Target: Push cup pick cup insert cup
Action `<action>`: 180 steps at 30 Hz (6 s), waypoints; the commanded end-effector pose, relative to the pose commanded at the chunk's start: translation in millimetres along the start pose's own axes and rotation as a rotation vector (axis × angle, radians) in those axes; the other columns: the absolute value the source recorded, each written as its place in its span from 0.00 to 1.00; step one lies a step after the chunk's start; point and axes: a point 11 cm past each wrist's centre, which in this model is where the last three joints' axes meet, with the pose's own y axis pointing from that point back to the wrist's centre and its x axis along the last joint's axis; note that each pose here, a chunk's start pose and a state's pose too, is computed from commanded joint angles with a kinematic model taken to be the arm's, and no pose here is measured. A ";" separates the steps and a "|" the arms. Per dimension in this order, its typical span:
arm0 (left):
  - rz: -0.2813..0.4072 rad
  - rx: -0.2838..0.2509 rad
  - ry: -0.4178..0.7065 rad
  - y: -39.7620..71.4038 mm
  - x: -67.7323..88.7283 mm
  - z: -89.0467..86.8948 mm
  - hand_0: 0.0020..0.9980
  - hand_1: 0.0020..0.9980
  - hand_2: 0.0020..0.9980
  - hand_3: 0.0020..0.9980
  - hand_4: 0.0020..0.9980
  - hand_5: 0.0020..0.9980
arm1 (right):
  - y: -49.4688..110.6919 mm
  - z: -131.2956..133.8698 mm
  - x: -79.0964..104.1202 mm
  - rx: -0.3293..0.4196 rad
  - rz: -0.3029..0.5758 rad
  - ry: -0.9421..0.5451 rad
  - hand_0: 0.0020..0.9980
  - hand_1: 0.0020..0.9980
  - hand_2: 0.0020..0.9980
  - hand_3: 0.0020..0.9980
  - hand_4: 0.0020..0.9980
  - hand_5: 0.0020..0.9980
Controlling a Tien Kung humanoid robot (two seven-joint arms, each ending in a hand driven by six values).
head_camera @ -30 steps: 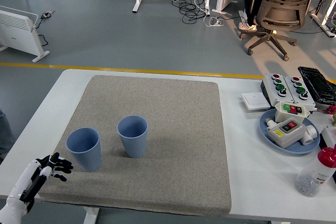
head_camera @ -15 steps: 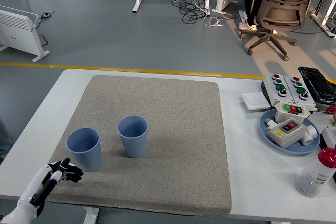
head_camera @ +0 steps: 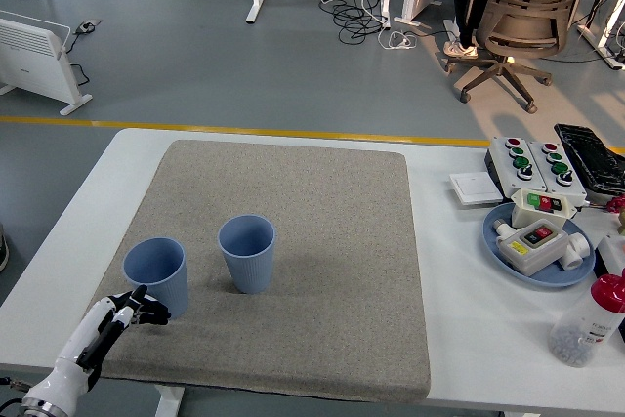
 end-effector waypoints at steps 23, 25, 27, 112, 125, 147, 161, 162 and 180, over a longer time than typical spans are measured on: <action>0.045 -0.015 0.018 -22.3 1.0 -7.8 0.66 0.55 0.49 0.43 0.57 1.00 | 1.3 -1.5 -5.1 0.000 -0.005 0.004 0.67 0.61 0.63 0.57 0.09 0.50; 0.044 -0.017 0.019 -25.4 0.7 -7.4 0.66 0.55 0.49 0.43 0.57 1.00 | 1.4 -1.5 -5.8 0.000 -0.006 0.005 0.67 0.61 0.63 0.57 0.09 0.50; 0.045 -0.020 0.021 -27.5 0.5 -7.1 0.66 0.55 0.49 0.43 0.57 1.00 | 1.5 -1.3 -6.3 0.000 -0.007 0.006 0.67 0.61 0.63 0.57 0.09 0.50; 0.133 -0.017 0.067 -164.1 19.2 23.6 0.66 0.56 0.49 0.42 0.53 1.00 | 4.9 8.0 -26.7 -0.015 -0.037 0.064 0.67 0.60 0.63 0.57 0.09 0.50; 0.118 -0.023 0.070 -163.4 17.4 28.0 0.66 0.56 0.49 0.42 0.53 1.00 | 4.6 10.1 -26.2 -0.019 -0.036 0.068 0.67 0.60 0.63 0.57 0.09 0.49; 0.019 -0.122 -0.229 -108.4 51.8 103.6 0.59 0.67 0.70 0.69 0.81 1.00 | 1.5 6.5 -11.2 -0.007 -0.012 0.018 0.67 0.60 0.63 0.57 0.10 0.49; -0.323 -0.162 -0.974 -114.2 17.6 177.8 0.87 0.90 0.99 0.98 0.96 0.75 | 1.0 7.8 -8.7 -0.014 -0.007 0.008 0.67 0.61 0.62 0.57 0.10 0.48; -0.341 -0.159 -1.008 -116.1 14.4 179.1 0.98 0.98 1.00 1.00 0.99 0.64 | 1.0 8.1 -8.8 -0.015 -0.007 0.008 0.67 0.61 0.62 0.57 0.10 0.49; -0.619 -0.035 -1.399 -155.0 -35.8 169.8 0.86 0.91 1.00 1.00 0.90 0.36 | -0.2 18.2 -6.5 -0.035 0.002 0.014 0.67 0.61 0.62 0.57 0.11 0.48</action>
